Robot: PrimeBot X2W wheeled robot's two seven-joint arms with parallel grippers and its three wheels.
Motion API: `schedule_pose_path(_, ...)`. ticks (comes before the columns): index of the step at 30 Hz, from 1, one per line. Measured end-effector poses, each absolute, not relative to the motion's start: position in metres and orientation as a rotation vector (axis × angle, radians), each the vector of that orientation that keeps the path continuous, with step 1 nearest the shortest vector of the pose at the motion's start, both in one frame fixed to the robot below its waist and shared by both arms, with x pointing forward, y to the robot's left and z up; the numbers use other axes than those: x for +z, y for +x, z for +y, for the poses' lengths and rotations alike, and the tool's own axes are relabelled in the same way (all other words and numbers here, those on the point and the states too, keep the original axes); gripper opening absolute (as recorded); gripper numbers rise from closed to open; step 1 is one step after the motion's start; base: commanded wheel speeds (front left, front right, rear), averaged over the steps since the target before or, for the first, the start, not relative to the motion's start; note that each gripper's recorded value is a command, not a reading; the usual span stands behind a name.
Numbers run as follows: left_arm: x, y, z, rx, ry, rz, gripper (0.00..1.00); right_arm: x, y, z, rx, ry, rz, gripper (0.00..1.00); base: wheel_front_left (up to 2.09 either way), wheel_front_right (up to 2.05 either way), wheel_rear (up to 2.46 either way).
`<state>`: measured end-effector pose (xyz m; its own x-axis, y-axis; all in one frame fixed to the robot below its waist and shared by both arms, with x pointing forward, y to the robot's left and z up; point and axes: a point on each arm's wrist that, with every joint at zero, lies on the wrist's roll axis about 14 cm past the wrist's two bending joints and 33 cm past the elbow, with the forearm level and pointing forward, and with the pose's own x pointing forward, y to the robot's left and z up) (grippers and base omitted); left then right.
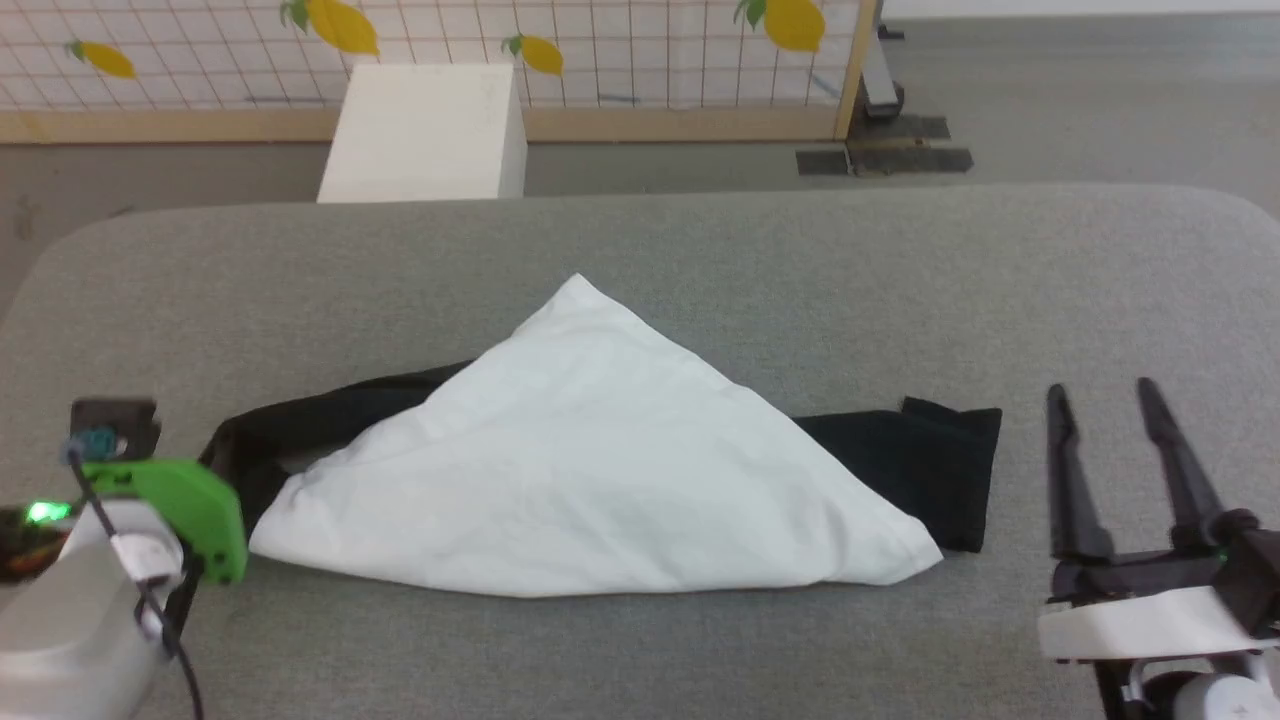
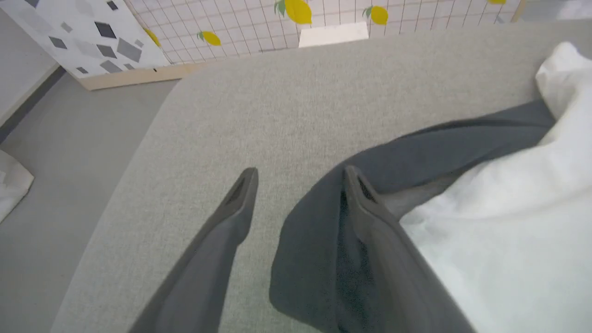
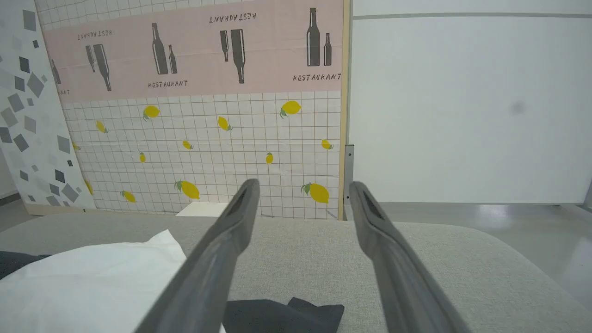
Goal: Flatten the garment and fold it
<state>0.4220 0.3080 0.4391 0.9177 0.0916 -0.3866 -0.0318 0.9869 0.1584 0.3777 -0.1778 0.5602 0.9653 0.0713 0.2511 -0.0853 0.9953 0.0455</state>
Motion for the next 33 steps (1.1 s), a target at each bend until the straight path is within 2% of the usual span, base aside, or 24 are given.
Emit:
schedule_pose_path(5,0.518,0.444,0.286,0.049,0.083,0.140,1.00,0.583,0.376,-0.180,0.075,0.008,-0.322,1.00,0.00,0.00,0.00)
schedule_pose_path(8,0.569,0.440,0.283,0.082,0.081,-0.033,1.00,0.601,0.380,-0.174,0.092,-0.019,-0.376,1.00,0.00,0.00,0.00)
schedule_pose_path(14,0.593,0.404,0.282,0.191,0.111,-0.189,1.00,0.644,0.406,-0.164,0.163,-0.094,-0.493,1.00,0.00,0.00,0.00)
schedule_pose_path(18,0.586,0.387,0.267,0.226,0.098,-0.226,1.00,0.643,0.430,-0.152,0.262,-0.161,-0.470,1.00,0.00,0.00,0.00)
schedule_pose_path(20,0.578,0.381,0.263,0.238,0.099,-0.219,1.00,0.621,0.442,-0.144,0.335,-0.199,-0.388,1.00,0.00,0.00,0.00)
schedule_pose_path(25,0.559,0.374,0.260,0.257,0.085,-0.188,1.00,0.538,0.461,-0.135,0.500,-0.316,0.052,1.00,0.00,0.00,0.00)
schedule_pose_path(30,0.543,0.378,0.258,0.251,0.106,-0.152,1.00,0.468,0.446,-0.138,0.612,-0.422,0.501,1.00,0.00,0.00,0.00)
schedule_pose_path(33,0.532,0.381,0.255,0.245,0.121,-0.126,1.00,0.447,0.443,-0.142,0.645,-0.477,0.643,1.00,0.00,0.00,0.00)
